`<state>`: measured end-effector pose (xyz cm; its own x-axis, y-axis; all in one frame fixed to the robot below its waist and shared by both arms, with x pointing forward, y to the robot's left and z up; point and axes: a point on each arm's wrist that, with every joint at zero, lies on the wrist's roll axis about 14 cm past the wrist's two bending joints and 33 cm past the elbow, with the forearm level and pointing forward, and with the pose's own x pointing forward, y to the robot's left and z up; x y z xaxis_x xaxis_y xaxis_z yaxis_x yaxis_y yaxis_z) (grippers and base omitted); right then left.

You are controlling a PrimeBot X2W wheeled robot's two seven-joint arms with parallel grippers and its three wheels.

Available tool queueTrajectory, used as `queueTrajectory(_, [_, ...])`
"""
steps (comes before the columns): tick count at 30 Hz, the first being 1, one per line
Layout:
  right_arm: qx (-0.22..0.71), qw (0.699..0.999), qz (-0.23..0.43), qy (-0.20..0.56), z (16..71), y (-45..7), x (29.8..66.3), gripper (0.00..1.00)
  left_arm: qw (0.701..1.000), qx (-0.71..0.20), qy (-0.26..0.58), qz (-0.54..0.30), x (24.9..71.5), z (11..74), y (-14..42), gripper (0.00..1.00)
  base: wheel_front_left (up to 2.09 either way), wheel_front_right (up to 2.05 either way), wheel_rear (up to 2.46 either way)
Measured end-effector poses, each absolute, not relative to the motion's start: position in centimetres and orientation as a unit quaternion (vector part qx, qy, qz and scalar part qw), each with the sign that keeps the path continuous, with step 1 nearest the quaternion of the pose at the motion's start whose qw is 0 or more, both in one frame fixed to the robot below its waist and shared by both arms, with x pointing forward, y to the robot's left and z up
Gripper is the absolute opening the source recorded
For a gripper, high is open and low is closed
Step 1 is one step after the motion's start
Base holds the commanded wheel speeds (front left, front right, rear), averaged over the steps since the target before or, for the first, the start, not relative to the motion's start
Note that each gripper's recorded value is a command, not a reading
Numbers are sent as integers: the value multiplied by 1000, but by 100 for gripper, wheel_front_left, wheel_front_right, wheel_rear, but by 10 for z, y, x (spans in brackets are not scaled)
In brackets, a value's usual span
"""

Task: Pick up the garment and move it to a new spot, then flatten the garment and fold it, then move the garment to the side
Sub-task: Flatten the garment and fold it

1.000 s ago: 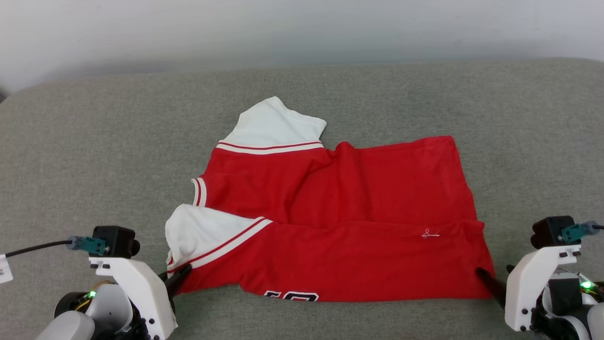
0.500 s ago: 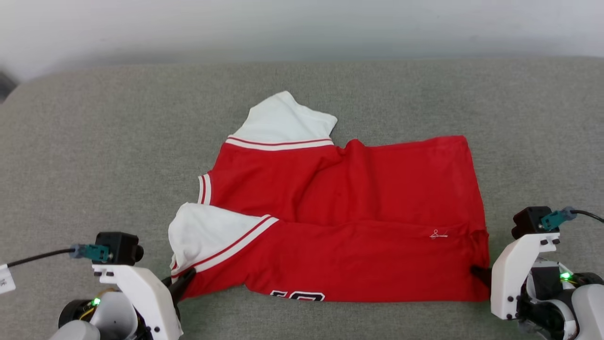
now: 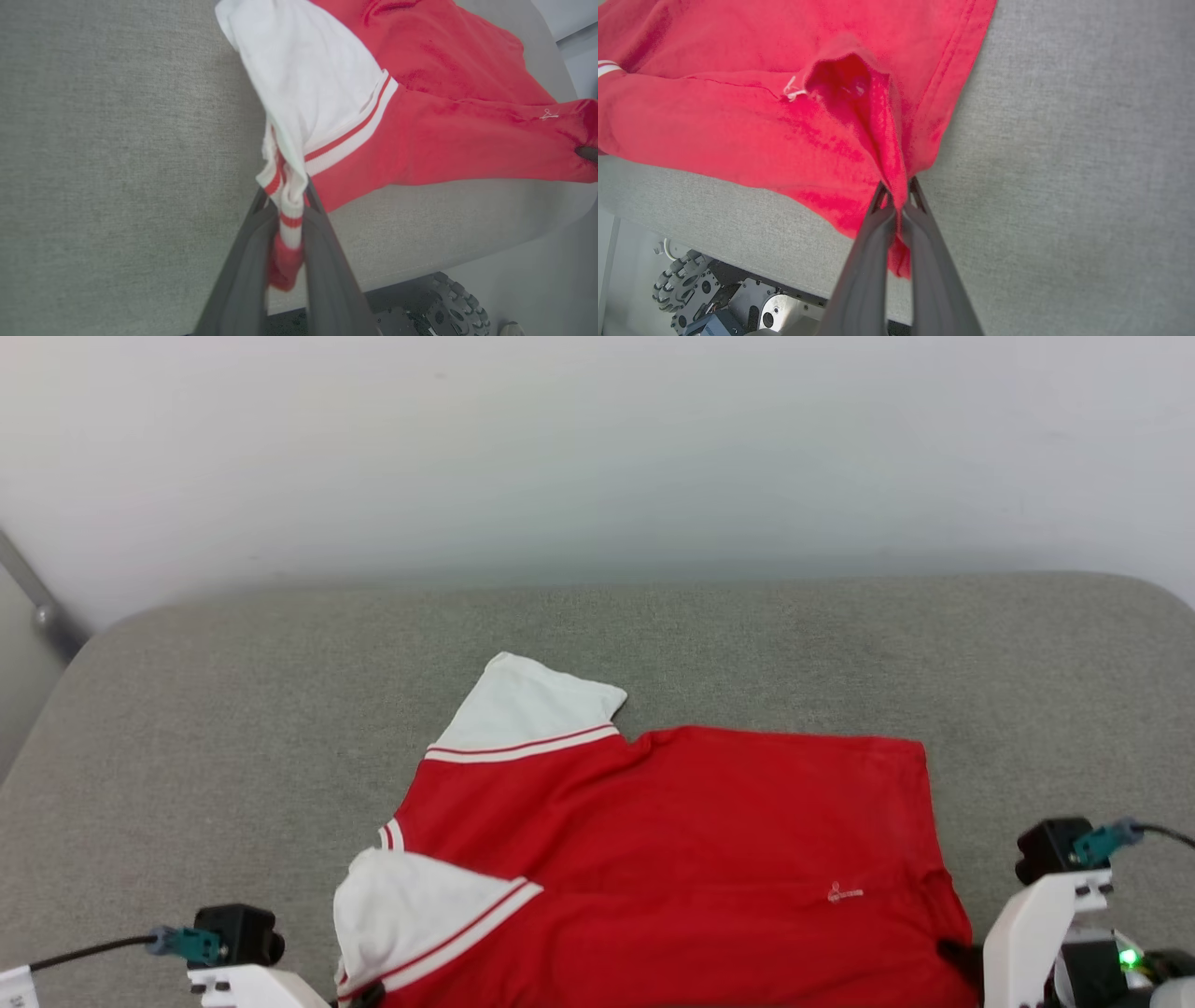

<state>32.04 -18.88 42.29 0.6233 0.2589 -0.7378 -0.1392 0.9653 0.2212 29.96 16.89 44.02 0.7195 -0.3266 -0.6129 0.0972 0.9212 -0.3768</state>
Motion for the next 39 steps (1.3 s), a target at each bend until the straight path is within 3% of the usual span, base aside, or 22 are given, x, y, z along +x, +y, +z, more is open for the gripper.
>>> queueTrajectory(2, [75, 895, 107, 426, 417, -190, 311, 0, 908, -163, 367, -116, 291, 435, 168, 0, 0, 0, 0])
queueTrajectory(3, [81, 893, 106, 430, 414, -189, 308, 31, 906, -171, 370, -116, 289, 433, 166, 0, 0, 0, 0])
queueTrajectory(4, [89, 892, 104, 431, 411, -187, 305, 44, 903, -177, 374, -119, 288, 430, 163, 0, 0, 0, 0])
queueTrajectory(5, [94, 892, 101, 431, 409, -187, 304, 78, 901, -181, 375, -118, 287, 428, 162, 0, 0, 0, 0])
queueTrajectory(6, [94, 893, 98, 430, 407, -188, 303, 100, 902, -183, 374, -111, 288, 427, 165, 28, 0, 0, 0])
queueTrajectory(7, [96, 894, 94, 427, 406, -190, 302, 100, 903, -183, 375, -105, 289, 424, 168, 100, 0, 0, 0])
queueTrajectory(11, [88, 916, 83, 383, 412, -193, 307, 100, 912, -178, 358, -88, 299, 424, 177, 100, 0, 0, 0])
queueTrajectory(19, [50, 980, 41, 189, 474, -212, 332, 100, 966, -117, 223, -64, 354, 472, 190, 100, 0, 0, 0])
queueTrajectory(28, [36, 998, 12, 42, 536, -218, 363, 100, 989, -76, 76, -103, 445, 543, 165, 100, 0, 0, 0])
queueTrajectory(34, [31, 999, 0, 17, 540, -219, 395, 100, 987, -78, 66, -128, 516, 547, 148, 100, 0, 0, 0])
queueTrajectory(39, [29, 999, -12, 39, 518, -223, 414, 100, 980, -77, 114, -145, 569, 520, 140, 100, 0, 0, 0])
